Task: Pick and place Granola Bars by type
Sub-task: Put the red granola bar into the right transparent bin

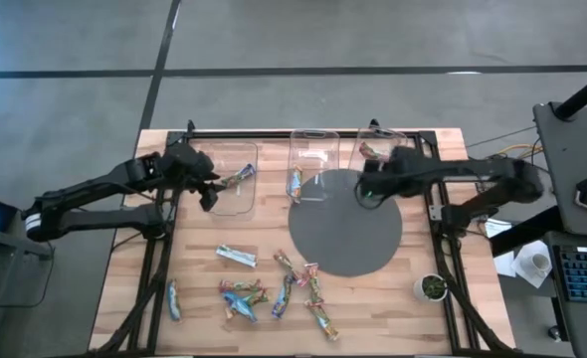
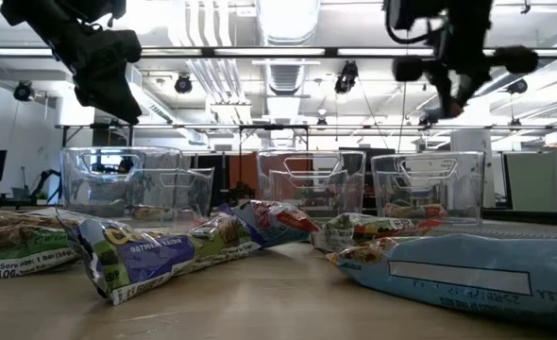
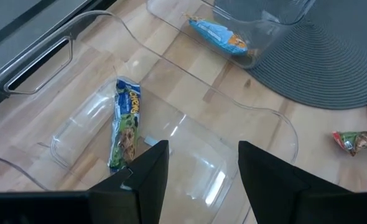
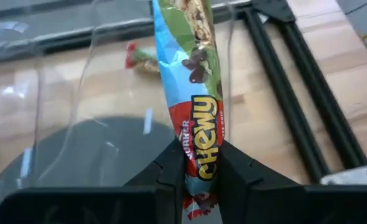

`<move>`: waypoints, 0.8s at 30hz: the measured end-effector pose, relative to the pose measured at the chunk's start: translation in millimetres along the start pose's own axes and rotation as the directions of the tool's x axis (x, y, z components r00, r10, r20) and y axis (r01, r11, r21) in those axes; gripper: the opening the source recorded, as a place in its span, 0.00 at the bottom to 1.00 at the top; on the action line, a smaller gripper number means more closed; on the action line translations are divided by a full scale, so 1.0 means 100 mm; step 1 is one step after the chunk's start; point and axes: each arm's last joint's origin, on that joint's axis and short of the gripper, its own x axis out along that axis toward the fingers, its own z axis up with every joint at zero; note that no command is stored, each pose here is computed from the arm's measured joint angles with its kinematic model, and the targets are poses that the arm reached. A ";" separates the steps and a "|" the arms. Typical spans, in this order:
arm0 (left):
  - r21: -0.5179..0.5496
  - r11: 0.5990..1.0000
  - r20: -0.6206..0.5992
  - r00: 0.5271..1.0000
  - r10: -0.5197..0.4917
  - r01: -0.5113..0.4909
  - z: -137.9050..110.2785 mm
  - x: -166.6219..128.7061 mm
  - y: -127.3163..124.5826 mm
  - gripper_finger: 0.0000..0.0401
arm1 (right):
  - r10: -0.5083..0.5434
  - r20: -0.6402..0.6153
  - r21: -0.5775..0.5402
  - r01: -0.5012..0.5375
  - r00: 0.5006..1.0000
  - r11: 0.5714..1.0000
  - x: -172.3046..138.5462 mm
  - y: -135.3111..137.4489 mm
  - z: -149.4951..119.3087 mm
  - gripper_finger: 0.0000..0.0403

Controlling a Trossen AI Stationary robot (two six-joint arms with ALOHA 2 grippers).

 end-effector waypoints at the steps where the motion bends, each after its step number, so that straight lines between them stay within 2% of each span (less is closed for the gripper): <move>1: 0.000 1.000 -0.004 1.000 0.001 -0.001 0.00 0.01 0.00 0.44 | 0.021 -0.024 0.010 -0.021 0.999 1.000 0.07 -0.03 0.05 0.13; 7: 0.000 1.000 -0.024 1.000 0.005 -0.005 0.01 0.06 0.00 0.44 | 0.196 -0.175 -0.009 -0.201 0.965 0.980 0.59 -0.01 0.17 0.13; 11: -0.018 1.000 -0.039 0.999 0.008 -0.009 0.01 0.09 0.00 0.44 | 0.124 -0.265 -0.045 -0.141 0.956 0.989 0.89 -0.06 0.11 0.13; 15: -0.033 0.999 -0.043 0.999 0.009 -0.010 0.01 0.10 0.00 0.44 | 0.079 -0.312 -0.073 -0.106 0.947 0.992 1.02 -0.10 0.03 0.15; 20: -0.035 0.999 -0.043 0.999 0.010 -0.011 0.01 0.10 0.00 0.44 | 0.079 -0.370 -0.117 -0.131 0.926 0.984 1.06 -0.07 -0.02 0.25; 24: -0.036 0.999 -0.031 0.999 0.009 -0.010 0.03 0.11 0.00 0.44 | 0.067 -0.457 -0.159 -0.156 0.887 0.975 1.10 -0.04 -0.08 0.36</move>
